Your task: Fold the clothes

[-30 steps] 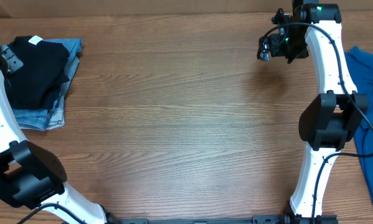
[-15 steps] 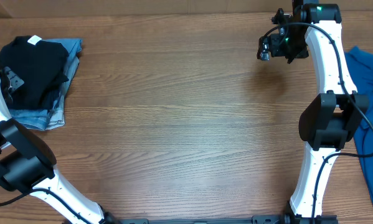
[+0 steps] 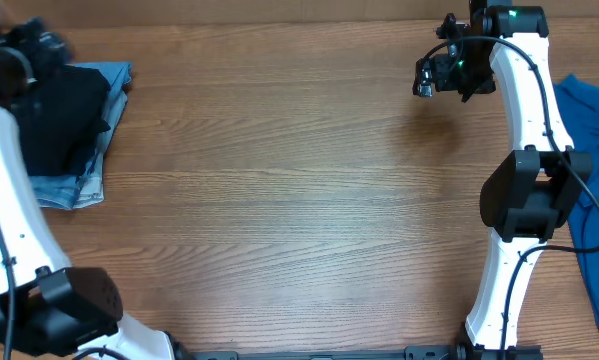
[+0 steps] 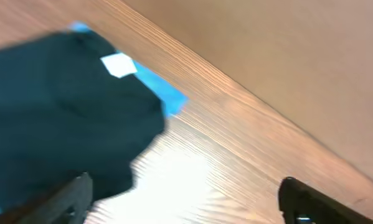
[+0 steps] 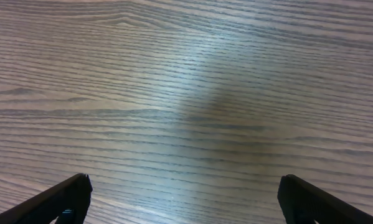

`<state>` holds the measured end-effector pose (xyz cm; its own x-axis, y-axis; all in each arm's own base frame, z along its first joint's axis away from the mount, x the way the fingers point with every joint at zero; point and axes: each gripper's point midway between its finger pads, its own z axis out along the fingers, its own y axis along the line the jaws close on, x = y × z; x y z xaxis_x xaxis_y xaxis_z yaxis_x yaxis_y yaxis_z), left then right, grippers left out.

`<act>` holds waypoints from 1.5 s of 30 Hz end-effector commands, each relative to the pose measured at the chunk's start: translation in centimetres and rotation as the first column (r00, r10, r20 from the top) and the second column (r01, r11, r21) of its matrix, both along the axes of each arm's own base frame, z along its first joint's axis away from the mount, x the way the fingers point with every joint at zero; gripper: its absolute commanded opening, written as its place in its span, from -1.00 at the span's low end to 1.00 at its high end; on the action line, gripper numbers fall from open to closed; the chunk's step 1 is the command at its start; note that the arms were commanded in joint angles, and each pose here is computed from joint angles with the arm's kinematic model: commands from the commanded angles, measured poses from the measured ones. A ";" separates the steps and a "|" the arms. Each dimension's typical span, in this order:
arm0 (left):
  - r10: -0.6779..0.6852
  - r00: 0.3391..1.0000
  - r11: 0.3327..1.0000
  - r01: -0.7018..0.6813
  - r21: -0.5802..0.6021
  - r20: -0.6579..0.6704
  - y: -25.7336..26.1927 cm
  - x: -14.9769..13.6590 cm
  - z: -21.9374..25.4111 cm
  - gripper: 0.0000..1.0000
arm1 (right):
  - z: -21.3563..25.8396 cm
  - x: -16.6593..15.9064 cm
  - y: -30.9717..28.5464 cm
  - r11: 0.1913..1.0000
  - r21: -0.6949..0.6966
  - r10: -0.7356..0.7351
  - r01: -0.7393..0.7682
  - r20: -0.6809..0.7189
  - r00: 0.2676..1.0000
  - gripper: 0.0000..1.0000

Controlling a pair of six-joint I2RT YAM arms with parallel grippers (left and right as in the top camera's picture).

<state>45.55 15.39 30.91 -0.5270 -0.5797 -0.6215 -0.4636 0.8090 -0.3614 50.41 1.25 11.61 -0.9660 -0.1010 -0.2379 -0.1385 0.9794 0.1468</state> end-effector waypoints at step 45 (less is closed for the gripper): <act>-0.086 0.996 0.994 0.085 -0.067 -0.014 -4.2 1.7 -1.3 1.00 | 41.3 -24.6 7.1 0.977 -0.038 0.141 -0.212 0.857 0.496 1.00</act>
